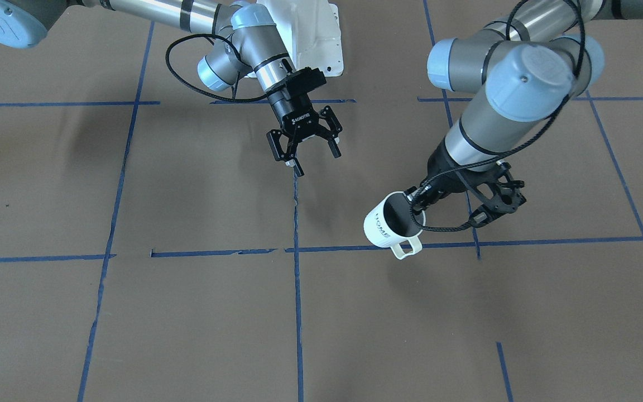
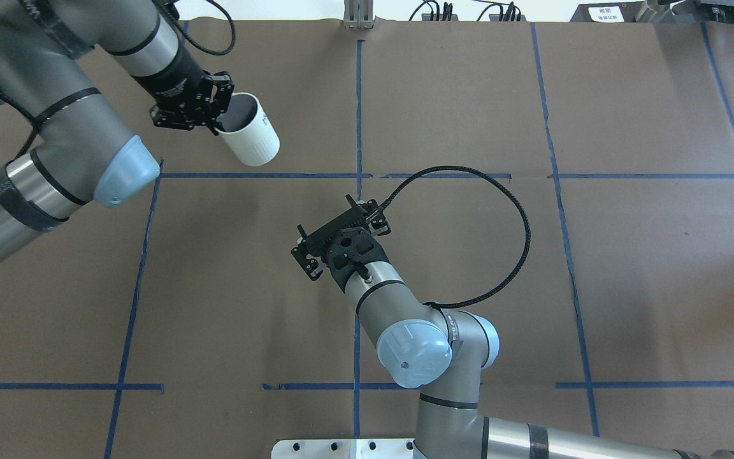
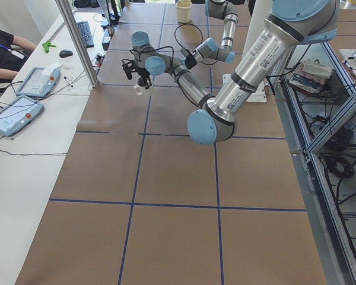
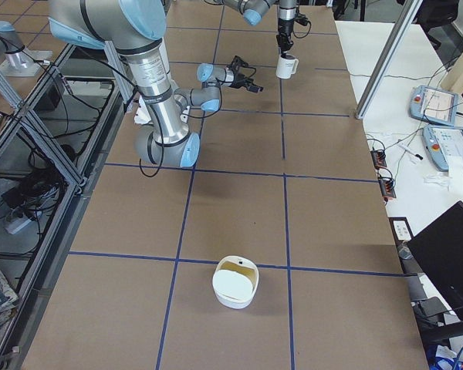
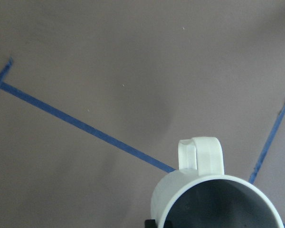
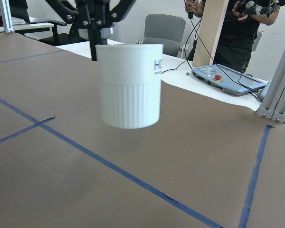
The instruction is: Left arm hands cup to right arm to dump lemon
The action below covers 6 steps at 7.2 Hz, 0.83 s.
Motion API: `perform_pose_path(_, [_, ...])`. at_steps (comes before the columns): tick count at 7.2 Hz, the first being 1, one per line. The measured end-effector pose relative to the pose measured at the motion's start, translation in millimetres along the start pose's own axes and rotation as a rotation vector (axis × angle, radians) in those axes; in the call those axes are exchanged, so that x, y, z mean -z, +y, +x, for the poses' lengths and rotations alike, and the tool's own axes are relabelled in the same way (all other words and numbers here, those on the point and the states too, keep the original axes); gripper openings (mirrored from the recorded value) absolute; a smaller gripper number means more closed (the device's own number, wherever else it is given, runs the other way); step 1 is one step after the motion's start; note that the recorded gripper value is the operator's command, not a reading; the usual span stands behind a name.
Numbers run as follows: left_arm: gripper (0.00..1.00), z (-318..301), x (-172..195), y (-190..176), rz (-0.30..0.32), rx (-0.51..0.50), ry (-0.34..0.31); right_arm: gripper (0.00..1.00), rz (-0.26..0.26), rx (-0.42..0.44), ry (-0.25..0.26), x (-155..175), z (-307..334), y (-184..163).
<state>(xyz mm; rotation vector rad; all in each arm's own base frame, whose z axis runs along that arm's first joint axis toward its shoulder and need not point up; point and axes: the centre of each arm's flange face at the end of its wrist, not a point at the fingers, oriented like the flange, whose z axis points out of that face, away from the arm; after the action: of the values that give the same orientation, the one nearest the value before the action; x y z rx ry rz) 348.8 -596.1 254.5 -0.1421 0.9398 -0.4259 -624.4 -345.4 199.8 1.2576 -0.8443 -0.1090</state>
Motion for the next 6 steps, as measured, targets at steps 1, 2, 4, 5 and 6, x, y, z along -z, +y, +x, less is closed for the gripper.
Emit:
perform_pose_path(1, [0.0, -36, 6, -25, -0.004, -0.057, -0.024, 1.0, -0.009, 0.007, 0.011, -2, 2, -5])
perform_pose_path(2, [0.0, -72, 21, -46, -0.008, -0.124, -0.044, 1.0, -0.034, 0.026, 0.041, -10, 10, -11])
perform_pose_path(4, [0.0, -137, 52, -65, -0.004, -0.252, -0.09, 1.0, -0.09, -0.011, 0.056, -31, 44, -31])
perform_pose_path(5, [0.0, -167, 57, -64, -0.006, -0.304, -0.112, 1.0, -0.15, -0.051, 0.045, -45, 71, -44])
perform_pose_path(6, [0.0, -198, 58, -57, -0.009, -0.336, -0.126, 1.0, -0.248, -0.095, 0.042, -61, 107, -58])
